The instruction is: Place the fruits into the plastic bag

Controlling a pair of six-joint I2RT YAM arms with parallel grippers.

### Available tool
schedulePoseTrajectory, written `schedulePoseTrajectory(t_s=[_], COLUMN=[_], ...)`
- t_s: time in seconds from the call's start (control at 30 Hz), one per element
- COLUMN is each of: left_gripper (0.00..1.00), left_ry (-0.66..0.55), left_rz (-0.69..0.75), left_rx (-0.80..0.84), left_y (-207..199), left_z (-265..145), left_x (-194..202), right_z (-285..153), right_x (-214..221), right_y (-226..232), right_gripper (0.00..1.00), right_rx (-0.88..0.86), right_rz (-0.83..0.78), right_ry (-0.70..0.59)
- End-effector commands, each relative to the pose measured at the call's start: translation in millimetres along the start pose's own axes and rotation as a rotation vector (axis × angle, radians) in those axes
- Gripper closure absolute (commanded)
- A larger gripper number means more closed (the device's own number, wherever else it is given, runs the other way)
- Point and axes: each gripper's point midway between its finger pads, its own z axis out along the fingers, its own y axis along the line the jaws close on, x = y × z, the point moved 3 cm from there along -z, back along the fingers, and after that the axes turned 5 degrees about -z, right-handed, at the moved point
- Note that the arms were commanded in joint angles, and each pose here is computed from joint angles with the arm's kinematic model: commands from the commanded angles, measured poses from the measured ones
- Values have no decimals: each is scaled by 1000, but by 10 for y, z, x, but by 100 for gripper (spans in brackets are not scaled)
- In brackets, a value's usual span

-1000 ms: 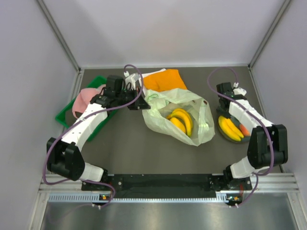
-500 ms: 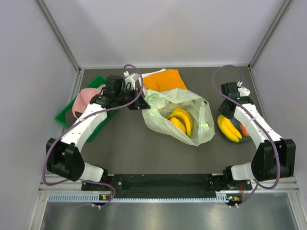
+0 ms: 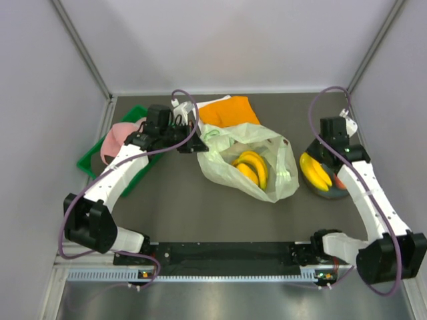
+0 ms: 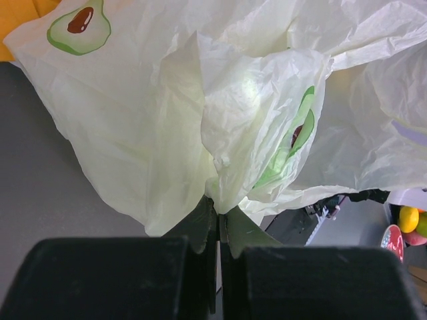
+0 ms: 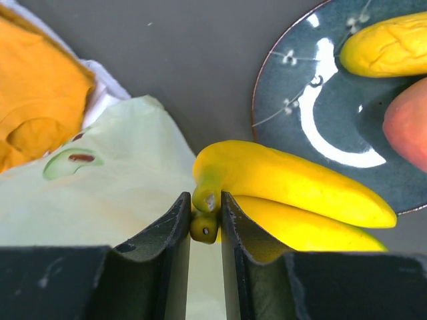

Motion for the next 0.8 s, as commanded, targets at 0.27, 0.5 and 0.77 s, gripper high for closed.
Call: schedulePoseTrajectory(t_s=[0.27, 0.5, 0.77], left_gripper=[100, 100, 100], left_ry=[-23, -3, 20], left_rz=[43, 27, 20], left_rx=[-25, -43, -102], left_y=[19, 93, 230], left_z=[-9, 46, 100], left_x=[-43, -16, 13], right_z=[-527, -863, -1312], right_x=[-251, -389, -755], right_y=[80, 174, 300], right_gripper=[100, 100, 100], right_rx=[-169, -306, -398], right_rz=[2, 4, -53], right_ry=[-149, -255, -398])
